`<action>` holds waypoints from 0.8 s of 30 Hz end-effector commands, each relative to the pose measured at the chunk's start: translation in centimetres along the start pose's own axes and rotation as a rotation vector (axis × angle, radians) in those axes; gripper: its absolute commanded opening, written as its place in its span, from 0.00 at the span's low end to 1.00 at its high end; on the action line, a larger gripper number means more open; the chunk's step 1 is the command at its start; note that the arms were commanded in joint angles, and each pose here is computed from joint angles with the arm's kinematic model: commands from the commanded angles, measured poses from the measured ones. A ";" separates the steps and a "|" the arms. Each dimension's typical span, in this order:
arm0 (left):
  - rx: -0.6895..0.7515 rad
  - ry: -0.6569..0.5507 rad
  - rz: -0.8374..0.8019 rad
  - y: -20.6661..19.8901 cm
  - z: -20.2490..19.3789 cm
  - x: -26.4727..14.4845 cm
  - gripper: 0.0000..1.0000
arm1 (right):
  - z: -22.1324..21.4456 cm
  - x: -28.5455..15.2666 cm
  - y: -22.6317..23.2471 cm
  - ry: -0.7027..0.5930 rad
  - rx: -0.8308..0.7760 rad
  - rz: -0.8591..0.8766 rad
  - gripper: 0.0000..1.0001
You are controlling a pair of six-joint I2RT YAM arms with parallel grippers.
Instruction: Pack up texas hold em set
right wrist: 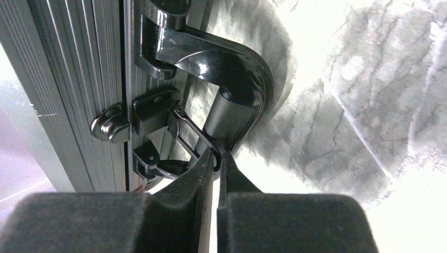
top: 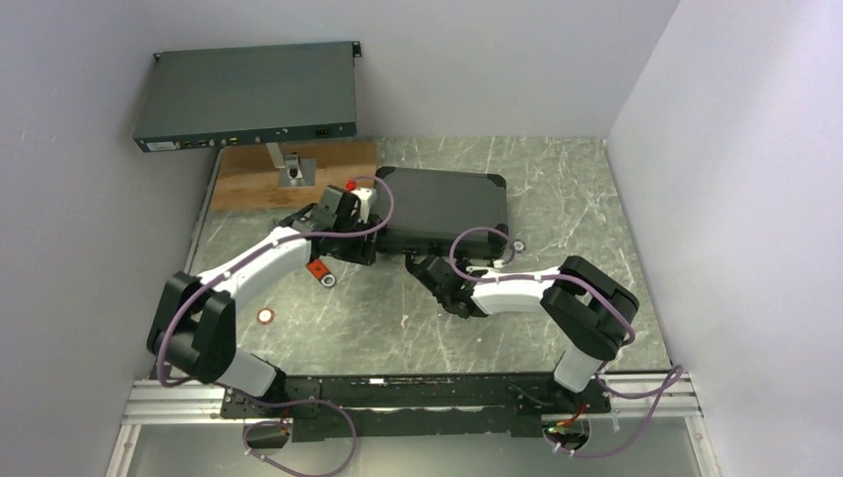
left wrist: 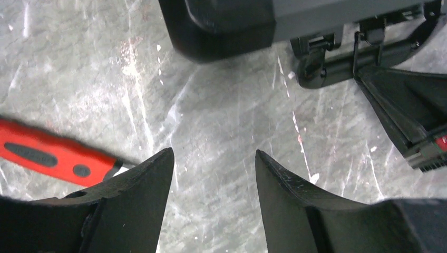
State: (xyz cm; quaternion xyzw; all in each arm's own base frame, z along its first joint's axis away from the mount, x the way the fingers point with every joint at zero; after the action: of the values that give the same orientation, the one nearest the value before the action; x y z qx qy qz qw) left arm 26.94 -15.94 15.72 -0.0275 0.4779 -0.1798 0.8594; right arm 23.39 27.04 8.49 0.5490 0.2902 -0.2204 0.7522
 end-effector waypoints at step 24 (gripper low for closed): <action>-0.107 -0.164 -0.060 0.5 -5.6 -6.5 0.64 | 3.5 -3.9 7.4 -0.078 -0.042 0.149 0.00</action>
State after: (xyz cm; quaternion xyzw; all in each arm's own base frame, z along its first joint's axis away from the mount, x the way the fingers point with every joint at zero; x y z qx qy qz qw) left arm 20.09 -12.84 17.30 -0.0869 0.4312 -0.1745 0.8809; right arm 23.59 24.84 12.66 0.5098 0.2856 -0.2297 0.7783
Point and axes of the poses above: each gripper's point midway between its finger pads, its own x axis out along the fingers, its own y axis along the line the jaws close on, z = x × y, the point moved 8 cm from there along -x, back along the fingers, and after that the axes turned 4 degrees about -x, right-handed, at the moved point
